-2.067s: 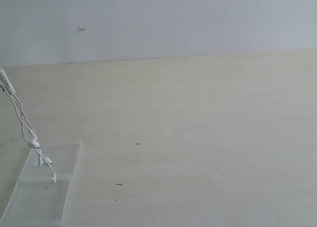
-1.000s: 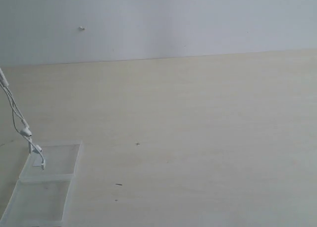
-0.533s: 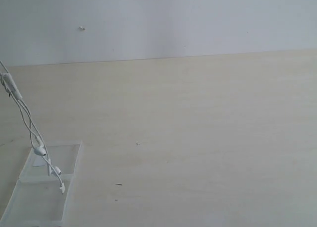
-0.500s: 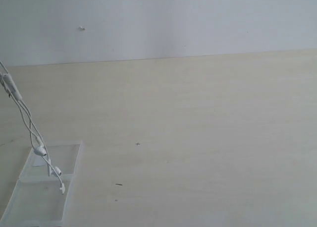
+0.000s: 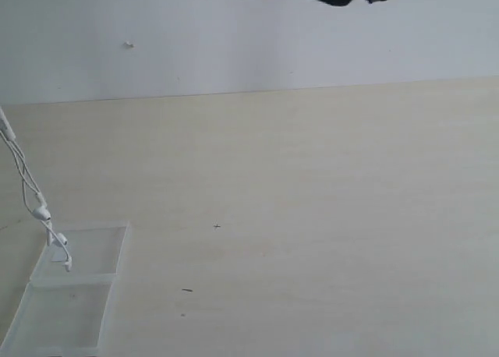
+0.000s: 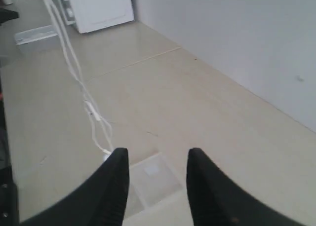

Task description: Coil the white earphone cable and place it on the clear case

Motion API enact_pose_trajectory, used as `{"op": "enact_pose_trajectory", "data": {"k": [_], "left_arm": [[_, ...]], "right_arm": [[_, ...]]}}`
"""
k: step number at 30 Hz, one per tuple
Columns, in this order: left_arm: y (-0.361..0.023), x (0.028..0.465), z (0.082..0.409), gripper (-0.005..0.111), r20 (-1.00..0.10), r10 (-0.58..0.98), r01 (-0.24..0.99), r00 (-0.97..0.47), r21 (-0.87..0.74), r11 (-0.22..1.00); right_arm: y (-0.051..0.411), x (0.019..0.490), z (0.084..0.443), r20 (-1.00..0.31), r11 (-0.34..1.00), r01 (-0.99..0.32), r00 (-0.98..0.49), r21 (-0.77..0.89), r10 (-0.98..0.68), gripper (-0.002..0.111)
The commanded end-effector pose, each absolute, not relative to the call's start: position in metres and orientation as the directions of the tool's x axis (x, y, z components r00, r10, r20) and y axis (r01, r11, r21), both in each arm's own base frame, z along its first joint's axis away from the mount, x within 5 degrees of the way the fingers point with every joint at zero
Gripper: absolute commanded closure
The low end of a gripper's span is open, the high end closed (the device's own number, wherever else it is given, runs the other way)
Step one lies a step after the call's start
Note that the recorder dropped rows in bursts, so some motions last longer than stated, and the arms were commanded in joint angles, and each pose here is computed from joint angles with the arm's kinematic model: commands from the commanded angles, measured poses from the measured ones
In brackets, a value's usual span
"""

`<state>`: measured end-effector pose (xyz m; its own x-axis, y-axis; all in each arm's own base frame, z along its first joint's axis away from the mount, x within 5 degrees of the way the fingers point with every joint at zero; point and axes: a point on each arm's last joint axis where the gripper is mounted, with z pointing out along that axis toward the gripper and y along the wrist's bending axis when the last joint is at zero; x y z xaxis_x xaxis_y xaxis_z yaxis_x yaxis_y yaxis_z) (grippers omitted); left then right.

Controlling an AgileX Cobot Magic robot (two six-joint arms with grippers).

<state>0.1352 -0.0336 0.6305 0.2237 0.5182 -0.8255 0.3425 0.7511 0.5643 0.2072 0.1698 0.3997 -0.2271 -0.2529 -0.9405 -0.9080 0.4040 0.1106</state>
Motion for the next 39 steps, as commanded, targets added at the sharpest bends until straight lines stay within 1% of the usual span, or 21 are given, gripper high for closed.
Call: {"op": "enact_pose_trajectory", "data": {"k": [1, 7, 12, 17, 19, 22, 29, 35, 39], "left_arm": [[-0.034, 0.137, 0.631, 0.107, -0.825, 0.516, 0.342, 0.229, 0.565, 0.751], [-0.033, 0.137, 0.631, 0.107, -0.824, 0.518, 0.34, 0.228, 0.566, 0.751], [-0.033, 0.137, 0.631, 0.107, -0.824, 0.518, 0.34, 0.228, 0.566, 0.751], [-0.033, 0.137, 0.631, 0.107, -0.824, 0.518, 0.34, 0.228, 0.566, 0.751], [-0.033, 0.137, 0.631, 0.107, -0.824, 0.518, 0.34, 0.228, 0.566, 0.751], [-0.033, 0.137, 0.631, 0.107, -0.824, 0.518, 0.34, 0.228, 0.566, 0.751], [-0.033, 0.137, 0.631, 0.107, -0.825, 0.518, 0.34, 0.228, 0.566, 0.751], [-0.033, 0.137, 0.631, 0.107, -0.825, 0.518, 0.34, 0.228, 0.566, 0.751], [-0.033, 0.137, 0.631, 0.107, -0.825, 0.518, 0.34, 0.228, 0.566, 0.751]], "right_arm": [[0.193, 0.209, 0.4, -0.961, 0.333, -0.932, -0.209, 0.141, -0.18, 0.068], [0.224, 0.211, 0.387, -0.977, 0.231, -0.965, -0.157, 0.121, -0.144, 0.068], [0.249, 0.207, 0.376, -0.981, 0.165, -0.978, -0.151, 0.13, -0.12, 0.068], [0.266, 0.206, 0.369, -0.985, 0.131, -0.981, -0.155, 0.145, -0.072, 0.059], [0.271, 0.206, 0.369, -0.989, 0.133, -0.981, -0.146, 0.14, -0.038, 0.058], [0.28, 0.205, 0.366, -0.995, 0.154, -0.985, -0.084, 0.074, -0.062, 0.058], [0.305, 0.209, 0.364, -0.994, 0.154, -0.986, -0.079, 0.067, -0.074, 0.058], [0.322, 0.218, 0.384, -0.997, 0.14, -0.987, -0.081, 0.078, -0.017, 0.058], [0.337, 0.212, 0.384, -0.997, 0.112, -0.991, -0.078, 0.076, -0.014, 0.058]]}}
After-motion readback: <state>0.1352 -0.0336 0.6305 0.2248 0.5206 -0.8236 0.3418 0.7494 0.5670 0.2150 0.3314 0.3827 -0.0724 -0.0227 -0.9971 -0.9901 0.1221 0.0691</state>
